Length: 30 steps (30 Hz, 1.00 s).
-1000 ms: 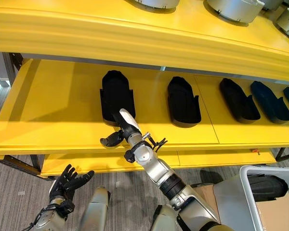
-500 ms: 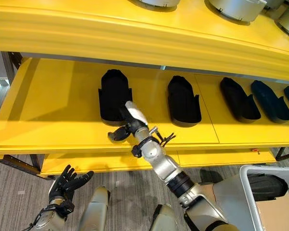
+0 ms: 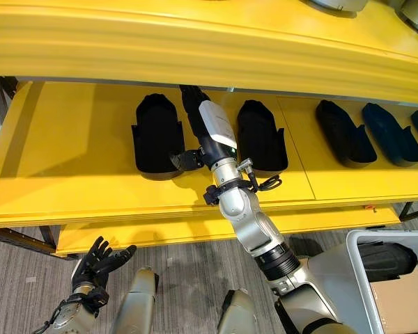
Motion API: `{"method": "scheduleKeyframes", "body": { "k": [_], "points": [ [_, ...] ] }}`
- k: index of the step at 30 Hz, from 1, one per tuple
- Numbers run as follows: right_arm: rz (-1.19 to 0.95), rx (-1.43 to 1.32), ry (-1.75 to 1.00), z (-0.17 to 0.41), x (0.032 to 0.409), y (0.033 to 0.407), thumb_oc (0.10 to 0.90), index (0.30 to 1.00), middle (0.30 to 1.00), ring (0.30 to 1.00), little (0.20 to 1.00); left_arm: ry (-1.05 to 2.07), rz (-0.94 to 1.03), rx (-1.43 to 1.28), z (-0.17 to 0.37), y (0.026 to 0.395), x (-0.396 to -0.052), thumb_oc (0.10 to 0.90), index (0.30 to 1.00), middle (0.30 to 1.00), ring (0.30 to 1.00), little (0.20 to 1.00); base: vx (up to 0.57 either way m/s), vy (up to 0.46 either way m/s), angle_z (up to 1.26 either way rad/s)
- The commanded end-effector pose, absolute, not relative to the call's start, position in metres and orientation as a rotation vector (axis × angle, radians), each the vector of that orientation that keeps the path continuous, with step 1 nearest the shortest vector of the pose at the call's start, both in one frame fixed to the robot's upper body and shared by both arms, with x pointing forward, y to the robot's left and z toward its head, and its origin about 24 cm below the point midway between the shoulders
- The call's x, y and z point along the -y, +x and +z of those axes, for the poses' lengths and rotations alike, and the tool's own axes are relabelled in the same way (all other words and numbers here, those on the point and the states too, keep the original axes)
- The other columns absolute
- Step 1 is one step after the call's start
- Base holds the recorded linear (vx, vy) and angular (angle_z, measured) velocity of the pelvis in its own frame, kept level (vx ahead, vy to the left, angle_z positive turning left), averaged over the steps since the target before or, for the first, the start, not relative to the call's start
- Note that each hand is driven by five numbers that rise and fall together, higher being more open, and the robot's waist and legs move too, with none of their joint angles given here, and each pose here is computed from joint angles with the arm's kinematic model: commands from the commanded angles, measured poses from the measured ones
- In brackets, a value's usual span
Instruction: Move parts from the plastic box to the shelf.
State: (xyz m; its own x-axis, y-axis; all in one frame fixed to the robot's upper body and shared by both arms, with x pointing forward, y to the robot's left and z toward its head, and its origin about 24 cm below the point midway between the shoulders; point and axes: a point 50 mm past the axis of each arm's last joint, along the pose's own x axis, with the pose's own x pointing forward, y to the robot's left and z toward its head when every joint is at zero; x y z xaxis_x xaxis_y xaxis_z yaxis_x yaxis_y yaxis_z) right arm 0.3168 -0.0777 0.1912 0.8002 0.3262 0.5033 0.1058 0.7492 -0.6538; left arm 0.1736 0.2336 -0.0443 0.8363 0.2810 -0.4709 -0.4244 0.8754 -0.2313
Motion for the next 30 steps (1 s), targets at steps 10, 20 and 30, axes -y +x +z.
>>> {"method": "scheduleKeyframes", "body": {
  "k": [10,20,30],
  "points": [
    [0.1,0.822,-0.483,0.212,0.098,0.288,0.9,1.0,1.0,1.0,1.0,-0.275,0.329,-0.264,-0.015,0.181,-0.235,0.9,1.0,1.0,1.0,1.0,0.0,-0.013,0.01],
    [0.169,0.594,-0.275,0.158,0.142,0.262,0.9,1.0,1.0,1.0,1.0,-0.314,0.332,-0.319,-0.03,0.168,-0.233,0.9,1.0,1.0,1.0,1.0,0.02,-0.064,-0.01],
    [0.088,0.273,-0.383,0.09,0.201,0.228,0.9,1.0,1.0,1.0,1.0,-0.372,0.294,-0.352,-0.043,0.156,-0.221,0.9,1.0,1.0,1.0,1.0,0.04,-0.119,-0.09]
  ]
}}
